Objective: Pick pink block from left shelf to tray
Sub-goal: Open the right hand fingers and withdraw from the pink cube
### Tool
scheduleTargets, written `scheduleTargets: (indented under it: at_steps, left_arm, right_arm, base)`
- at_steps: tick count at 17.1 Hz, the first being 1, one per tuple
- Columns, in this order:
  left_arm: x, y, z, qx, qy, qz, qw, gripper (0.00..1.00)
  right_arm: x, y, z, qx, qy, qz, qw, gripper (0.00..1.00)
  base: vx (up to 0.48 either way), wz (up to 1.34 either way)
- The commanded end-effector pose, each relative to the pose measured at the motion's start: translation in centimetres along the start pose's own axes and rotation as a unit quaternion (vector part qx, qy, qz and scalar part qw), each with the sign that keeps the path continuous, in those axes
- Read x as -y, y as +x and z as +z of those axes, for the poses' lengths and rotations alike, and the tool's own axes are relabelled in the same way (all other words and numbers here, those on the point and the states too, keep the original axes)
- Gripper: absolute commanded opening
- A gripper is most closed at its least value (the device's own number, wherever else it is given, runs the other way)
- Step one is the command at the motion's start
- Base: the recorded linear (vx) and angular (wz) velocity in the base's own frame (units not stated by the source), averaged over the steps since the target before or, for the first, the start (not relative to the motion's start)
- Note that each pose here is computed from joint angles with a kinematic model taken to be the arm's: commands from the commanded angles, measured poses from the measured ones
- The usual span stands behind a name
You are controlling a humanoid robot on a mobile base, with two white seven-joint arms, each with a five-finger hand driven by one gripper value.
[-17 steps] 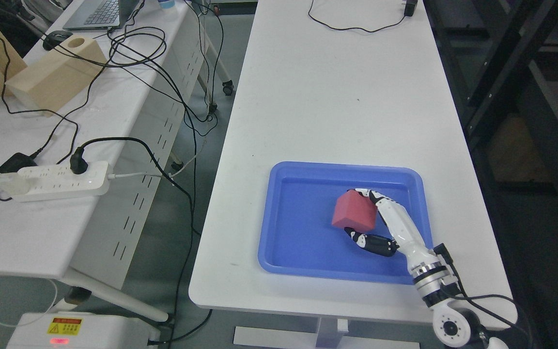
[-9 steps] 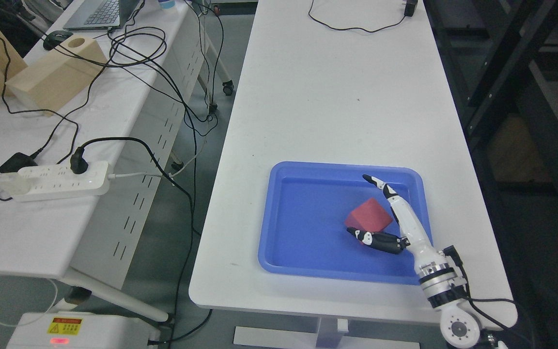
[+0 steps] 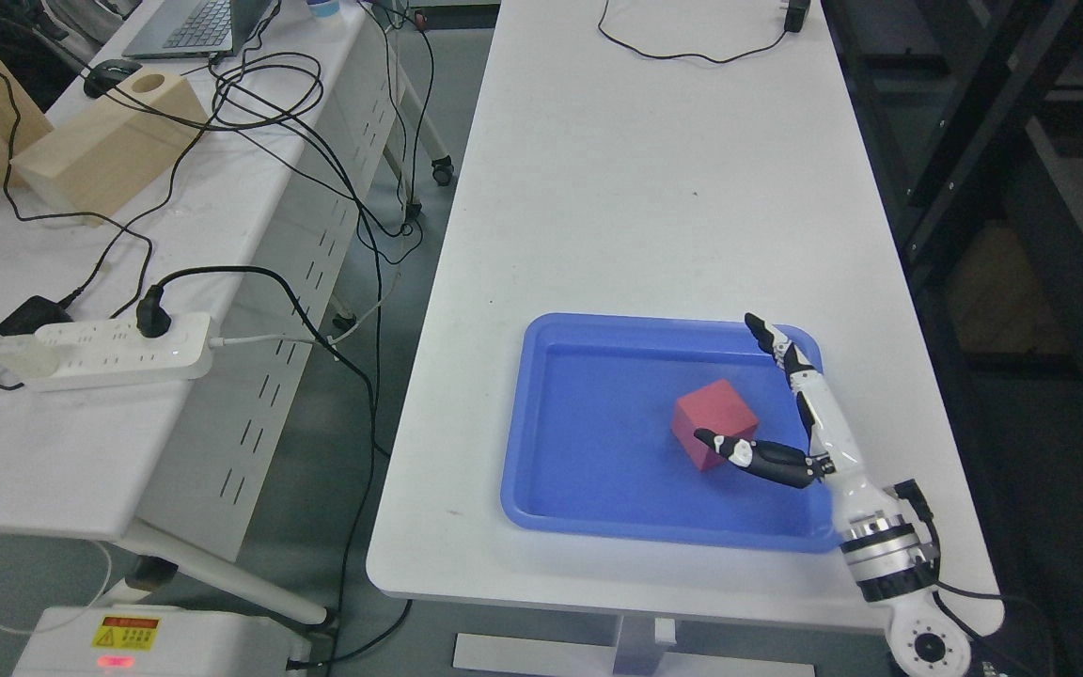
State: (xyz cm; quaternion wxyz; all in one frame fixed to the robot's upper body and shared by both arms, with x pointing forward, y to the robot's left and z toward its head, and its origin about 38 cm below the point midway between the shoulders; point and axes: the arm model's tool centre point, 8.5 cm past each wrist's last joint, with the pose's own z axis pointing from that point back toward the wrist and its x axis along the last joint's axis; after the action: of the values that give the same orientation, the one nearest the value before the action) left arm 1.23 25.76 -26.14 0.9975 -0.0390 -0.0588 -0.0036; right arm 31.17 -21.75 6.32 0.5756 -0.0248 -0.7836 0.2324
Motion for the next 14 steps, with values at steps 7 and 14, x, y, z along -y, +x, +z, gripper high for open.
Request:
scheduleTargets:
  at_steps: [7,14]
  left_arm:
    - [-1.0,-0.7,0.2,-0.001,0.008,-0.001,1.000,1.00]
    - [-1.0,-0.7,0.2,-0.001,0.008,-0.001,1.000,1.00]
  right_arm:
    - [7.1,0.5,2.7,0.093,-0.150,-0.144,0.974,0.99]
    - [6.9,-0.6,2.4,0.038,-0.138,-0.158,0.977,0.99]
  base:
    - [-0.009,0.00]
    - [-0.106,-0.03]
